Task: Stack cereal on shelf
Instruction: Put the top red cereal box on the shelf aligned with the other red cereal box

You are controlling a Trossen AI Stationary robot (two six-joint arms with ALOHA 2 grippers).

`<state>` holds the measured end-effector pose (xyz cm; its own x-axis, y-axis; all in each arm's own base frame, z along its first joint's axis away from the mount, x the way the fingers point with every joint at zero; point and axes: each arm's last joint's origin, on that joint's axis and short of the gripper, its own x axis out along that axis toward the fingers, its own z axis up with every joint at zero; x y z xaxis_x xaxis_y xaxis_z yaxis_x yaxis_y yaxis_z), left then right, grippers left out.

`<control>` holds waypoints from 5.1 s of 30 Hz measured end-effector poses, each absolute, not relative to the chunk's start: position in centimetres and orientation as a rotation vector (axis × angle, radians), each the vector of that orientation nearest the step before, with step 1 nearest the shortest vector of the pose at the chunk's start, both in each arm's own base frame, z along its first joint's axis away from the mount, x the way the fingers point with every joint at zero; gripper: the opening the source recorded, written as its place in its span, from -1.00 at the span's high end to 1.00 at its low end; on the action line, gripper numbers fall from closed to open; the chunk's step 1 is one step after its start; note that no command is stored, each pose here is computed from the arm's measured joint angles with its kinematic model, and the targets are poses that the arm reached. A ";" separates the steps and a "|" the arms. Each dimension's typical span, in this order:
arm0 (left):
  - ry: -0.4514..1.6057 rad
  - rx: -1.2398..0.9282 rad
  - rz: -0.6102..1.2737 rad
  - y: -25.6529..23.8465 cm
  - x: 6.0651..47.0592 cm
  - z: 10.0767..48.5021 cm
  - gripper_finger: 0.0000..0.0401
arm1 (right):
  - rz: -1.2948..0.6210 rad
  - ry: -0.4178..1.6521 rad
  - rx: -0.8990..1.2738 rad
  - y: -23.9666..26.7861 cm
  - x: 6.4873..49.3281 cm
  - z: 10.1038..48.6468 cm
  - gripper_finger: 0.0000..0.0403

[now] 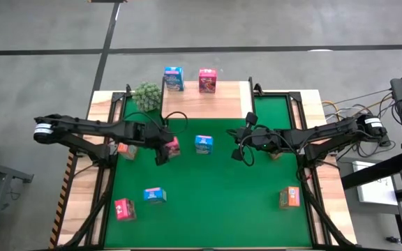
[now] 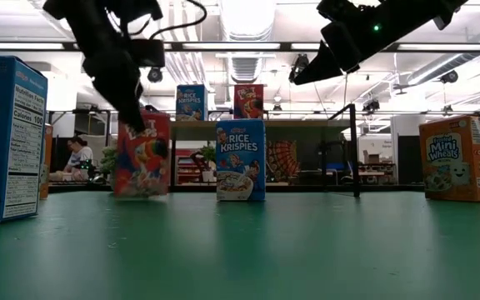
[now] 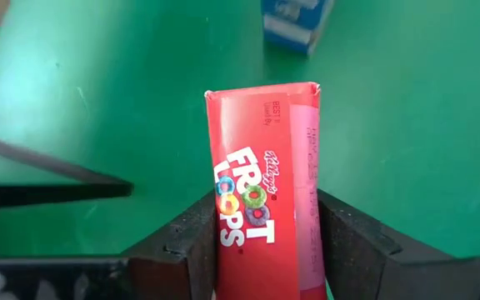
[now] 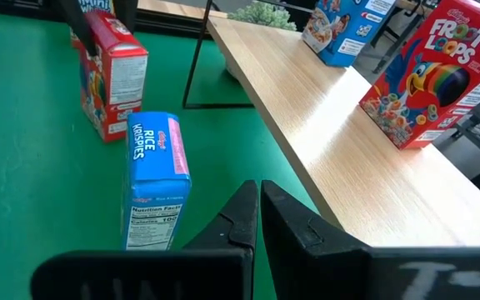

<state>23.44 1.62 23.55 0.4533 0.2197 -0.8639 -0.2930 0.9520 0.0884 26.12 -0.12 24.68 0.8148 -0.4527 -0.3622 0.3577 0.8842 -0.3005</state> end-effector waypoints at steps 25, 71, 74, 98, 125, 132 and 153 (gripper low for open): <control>0.616 0.346 0.137 3.3 26.3 36.5 0.23 | -0.433 0.445 -0.238 -0.1 26.1 24.7 0.96; 0.506 0.302 0.394 11.3 31.2 32.5 0.23 | -0.432 0.469 -0.241 -0.1 26.0 24.4 0.96; 0.504 0.304 0.396 11.5 31.4 32.3 0.22 | -0.433 0.468 -0.239 -0.1 26.0 24.5 0.96; 0.514 0.295 0.403 11.7 31.4 32.1 -0.05 | -0.433 0.467 -0.237 -0.1 26.0 24.5 0.96; 0.567 0.363 0.424 10.4 28.8 35.1 -0.14 | -0.443 0.449 -0.199 -0.1 26.0 24.5 0.96; 0.598 0.363 0.434 10.3 28.4 34.8 0.08 | -0.473 0.444 -0.181 -0.7 26.0 24.6 0.96; 0.678 0.307 0.433 10.4 28.1 31.2 0.52 | -0.549 0.291 -0.103 -11.0 26.2 29.1 0.96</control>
